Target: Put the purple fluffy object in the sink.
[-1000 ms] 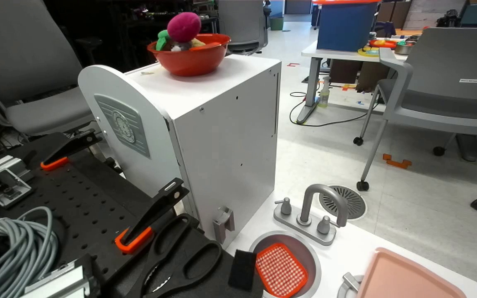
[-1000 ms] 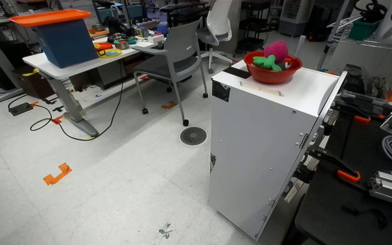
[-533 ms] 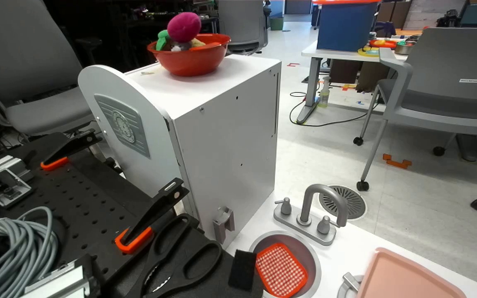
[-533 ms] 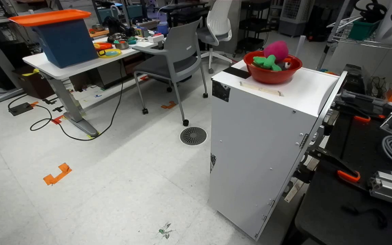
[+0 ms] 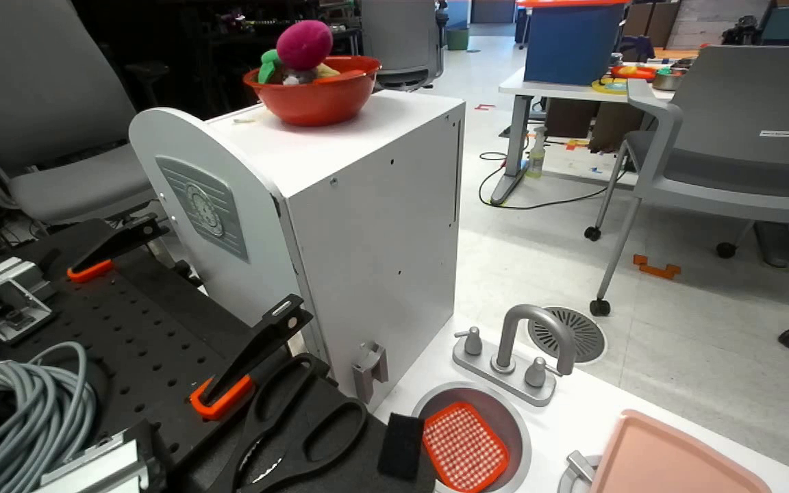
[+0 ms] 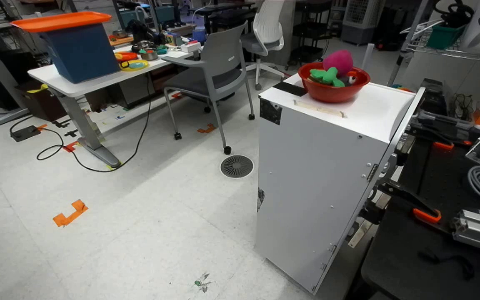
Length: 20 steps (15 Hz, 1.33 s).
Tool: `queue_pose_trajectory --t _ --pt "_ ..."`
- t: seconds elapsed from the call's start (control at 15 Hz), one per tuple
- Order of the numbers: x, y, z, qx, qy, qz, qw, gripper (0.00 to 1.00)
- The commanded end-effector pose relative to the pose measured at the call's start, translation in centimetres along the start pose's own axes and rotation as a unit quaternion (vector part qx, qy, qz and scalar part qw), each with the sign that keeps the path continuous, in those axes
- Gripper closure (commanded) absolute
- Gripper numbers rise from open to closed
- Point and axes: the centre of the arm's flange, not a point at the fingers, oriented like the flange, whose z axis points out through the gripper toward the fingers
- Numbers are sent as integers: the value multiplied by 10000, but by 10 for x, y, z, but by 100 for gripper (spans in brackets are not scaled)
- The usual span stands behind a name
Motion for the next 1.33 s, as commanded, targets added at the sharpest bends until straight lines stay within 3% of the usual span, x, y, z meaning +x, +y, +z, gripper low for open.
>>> queue_pose_trajectory --t 0.0,0.6,0.87,1.0,1.27 --pt "23 -3 -9 -41 -110 -158 9998 0" --pt "18 -62 7 -33 -179 -991 9949 0" --pt "26 -62 13 -72 -166 -900 9958 0" --pt "12 -46 9 -34 -43 -492 9988 0" --pt "18 -27 28 56 -216 -77 9997 0"
